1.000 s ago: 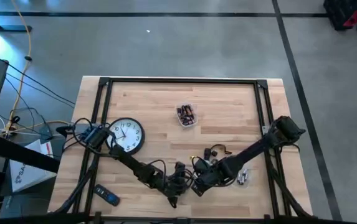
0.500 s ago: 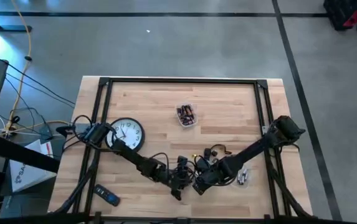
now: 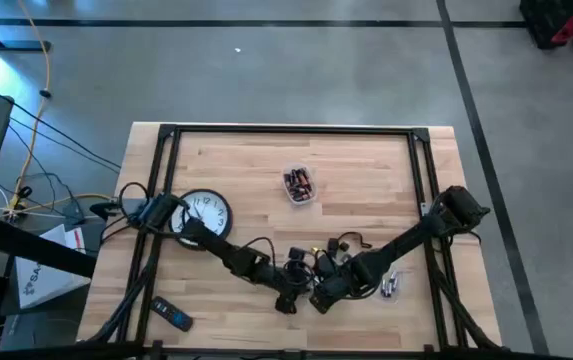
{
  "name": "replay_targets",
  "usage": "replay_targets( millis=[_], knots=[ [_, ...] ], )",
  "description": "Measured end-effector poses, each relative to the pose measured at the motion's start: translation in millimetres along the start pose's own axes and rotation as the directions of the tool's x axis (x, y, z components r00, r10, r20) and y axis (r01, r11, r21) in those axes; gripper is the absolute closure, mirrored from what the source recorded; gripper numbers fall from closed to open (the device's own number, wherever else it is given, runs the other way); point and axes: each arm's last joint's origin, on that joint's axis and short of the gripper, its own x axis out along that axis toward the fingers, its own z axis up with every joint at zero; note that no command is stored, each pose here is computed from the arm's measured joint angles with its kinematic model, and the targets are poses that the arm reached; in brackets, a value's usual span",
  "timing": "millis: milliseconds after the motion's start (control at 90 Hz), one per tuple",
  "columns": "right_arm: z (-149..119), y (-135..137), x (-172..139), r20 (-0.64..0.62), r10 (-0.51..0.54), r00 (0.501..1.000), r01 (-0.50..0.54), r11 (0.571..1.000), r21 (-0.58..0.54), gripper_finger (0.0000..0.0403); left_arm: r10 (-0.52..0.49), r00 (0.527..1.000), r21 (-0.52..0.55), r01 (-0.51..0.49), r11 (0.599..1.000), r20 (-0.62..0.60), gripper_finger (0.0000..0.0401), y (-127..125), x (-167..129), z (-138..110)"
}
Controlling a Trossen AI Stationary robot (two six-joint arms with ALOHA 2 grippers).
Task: Insert battery
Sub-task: Insert the silver battery into the battery holder
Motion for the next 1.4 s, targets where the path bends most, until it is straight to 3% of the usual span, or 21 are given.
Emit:
replay_targets(
  millis=[222, 589, 756, 1100, 1400],
  knots=[
    [0, 0, 0, -0.003, 0.001, 1.000, -0.001, 1.000, -0.003, 0.0403, -0.029, 1.000, -0.015, 0.030, 0.999, 0.010, 0.0231, 3, 1, 1],
    [-2, -1, -2, -0.010, -0.033, 0.999, 0.032, 0.999, -0.041, 0.0403, -0.167, 0.986, -0.148, 0.167, 0.975, 0.012, 0.0231, 15, 4, -1],
    [-4, 0, -10, -0.023, -0.103, 0.994, 0.102, 0.993, -0.065, 0.0403, -0.173, 0.985, -0.145, 0.173, 0.974, 0.013, 0.0231, 13, 3, -1],
    [-3, 6, -15, -0.001, -0.089, 0.996, 0.089, 0.992, -0.094, 0.0403, -0.165, 0.985, -0.186, 0.172, 0.967, 0.052, 0.0231, 13, 3, 3],
    [-8, 8, -19, 0.004, -0.076, 0.997, 0.076, 0.990, -0.117, 0.0403, -0.133, 0.990, -0.107, 0.137, 0.985, 0.045, 0.0231, 0, 0, 4]
  ],
)
